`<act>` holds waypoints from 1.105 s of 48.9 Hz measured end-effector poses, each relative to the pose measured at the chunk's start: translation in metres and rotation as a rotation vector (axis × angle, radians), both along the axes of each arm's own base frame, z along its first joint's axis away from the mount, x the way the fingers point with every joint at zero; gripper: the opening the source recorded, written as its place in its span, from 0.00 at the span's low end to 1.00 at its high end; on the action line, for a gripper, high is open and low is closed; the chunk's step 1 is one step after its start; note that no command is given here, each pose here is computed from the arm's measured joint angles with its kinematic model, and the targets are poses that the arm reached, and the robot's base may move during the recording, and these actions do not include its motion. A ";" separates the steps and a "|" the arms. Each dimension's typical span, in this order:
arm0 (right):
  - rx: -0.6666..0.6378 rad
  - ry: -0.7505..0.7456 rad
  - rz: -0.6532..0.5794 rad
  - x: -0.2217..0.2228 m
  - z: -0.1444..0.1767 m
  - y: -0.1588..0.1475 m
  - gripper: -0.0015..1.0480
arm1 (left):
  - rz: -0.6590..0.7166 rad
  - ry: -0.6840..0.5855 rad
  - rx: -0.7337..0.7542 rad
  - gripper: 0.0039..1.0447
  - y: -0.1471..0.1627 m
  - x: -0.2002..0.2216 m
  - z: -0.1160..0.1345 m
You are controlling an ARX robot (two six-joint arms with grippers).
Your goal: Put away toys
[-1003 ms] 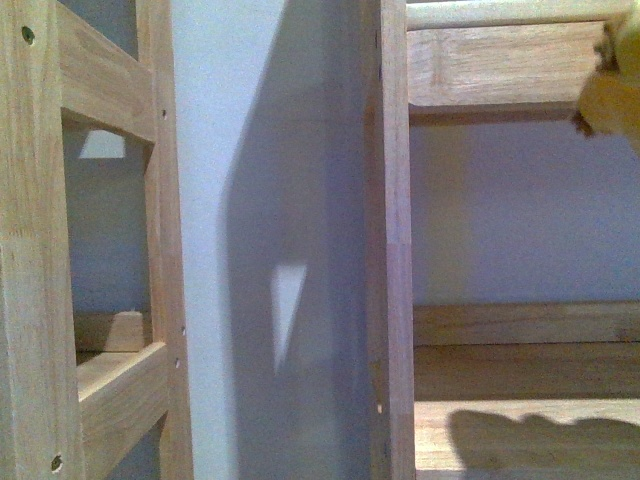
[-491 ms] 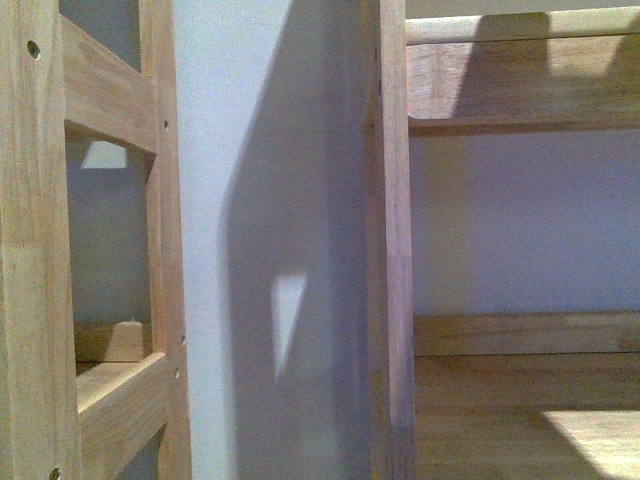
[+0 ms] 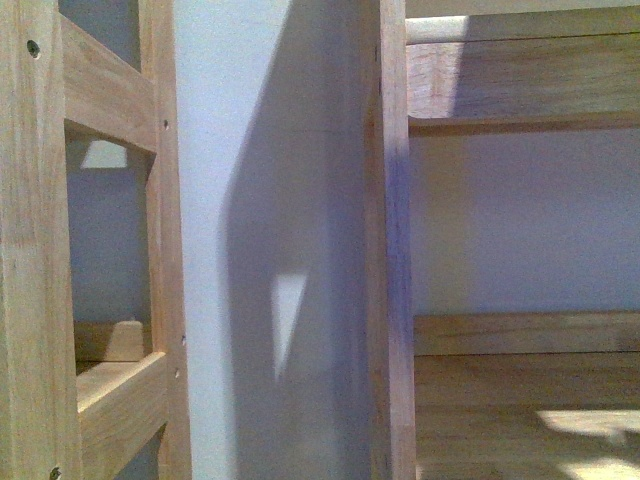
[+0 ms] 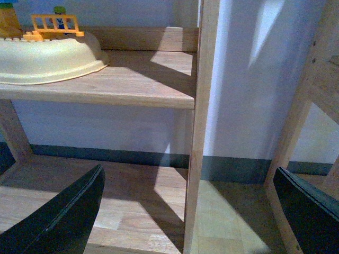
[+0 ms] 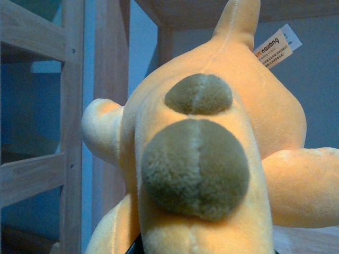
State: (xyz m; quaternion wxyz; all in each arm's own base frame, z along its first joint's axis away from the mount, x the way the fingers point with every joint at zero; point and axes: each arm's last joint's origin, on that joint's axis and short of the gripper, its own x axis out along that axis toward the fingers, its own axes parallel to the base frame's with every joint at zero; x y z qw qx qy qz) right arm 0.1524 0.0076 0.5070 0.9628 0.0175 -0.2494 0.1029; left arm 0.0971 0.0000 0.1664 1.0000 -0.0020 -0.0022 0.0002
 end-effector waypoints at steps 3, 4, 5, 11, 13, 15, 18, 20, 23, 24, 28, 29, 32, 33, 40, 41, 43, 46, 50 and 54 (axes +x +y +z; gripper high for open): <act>0.027 0.022 0.004 0.020 0.006 0.002 0.07 | 0.000 0.000 0.000 0.94 0.000 0.000 0.000; 0.038 0.031 0.007 0.026 0.008 0.003 0.07 | 0.000 0.000 0.000 0.94 0.000 0.000 0.000; 0.047 0.040 0.010 0.031 0.010 0.004 0.07 | 0.000 0.000 0.000 0.94 0.000 0.000 0.000; 0.104 0.077 0.041 0.054 0.021 0.011 0.07 | 0.000 0.000 0.000 0.94 0.000 0.000 0.000; 0.121 0.085 0.050 0.061 0.024 0.013 0.07 | 0.000 0.000 0.000 0.94 0.000 0.000 0.000; 0.143 0.093 0.058 0.068 0.028 0.016 0.07 | 0.000 0.000 0.000 0.94 0.000 0.000 0.000; 0.168 0.102 0.066 0.077 0.033 0.019 0.07 | 0.000 0.000 0.000 0.94 0.000 0.000 0.000; 0.185 0.110 0.071 0.084 0.036 0.021 0.07 | 0.000 0.000 0.000 0.94 0.000 0.000 0.000; 0.207 0.119 0.068 0.095 0.040 0.025 0.07 | 0.000 0.000 0.000 0.94 0.000 0.000 0.000; 0.211 0.120 0.069 0.097 0.041 0.025 0.07 | 0.000 0.000 0.000 0.94 0.000 0.000 0.000; 0.233 0.129 0.057 0.109 0.044 0.028 0.07 | 0.000 0.000 0.000 0.94 0.000 0.000 0.000; 0.237 0.135 0.051 0.113 0.045 0.028 0.07 | 0.000 0.000 0.000 0.94 0.000 0.000 0.000; 0.241 0.144 0.040 0.120 0.045 0.029 0.07 | 0.000 0.000 0.000 0.94 0.000 0.000 0.000; 0.243 0.148 0.035 0.124 0.045 0.030 0.07 | 0.000 0.000 0.000 0.94 0.000 0.000 0.000; 0.245 0.174 0.017 0.140 0.044 0.031 0.07 | 0.000 0.000 0.000 0.94 0.000 0.000 0.000; 0.245 0.178 0.016 0.142 0.044 0.030 0.07 | 0.000 0.000 0.000 0.94 0.000 0.000 0.000; 0.246 0.186 0.014 0.147 0.043 0.030 0.07 | 0.000 0.000 0.000 0.94 0.000 0.000 0.000; 0.249 0.203 0.017 0.154 0.041 0.029 0.07 | 0.000 0.000 0.000 0.94 0.000 0.000 0.000; 0.258 0.221 0.022 0.162 0.039 0.028 0.07 | 0.000 0.000 0.000 0.94 0.000 0.000 0.000; 0.258 0.247 0.027 0.170 0.035 0.027 0.07 | 0.000 0.000 0.000 0.94 0.000 0.000 0.000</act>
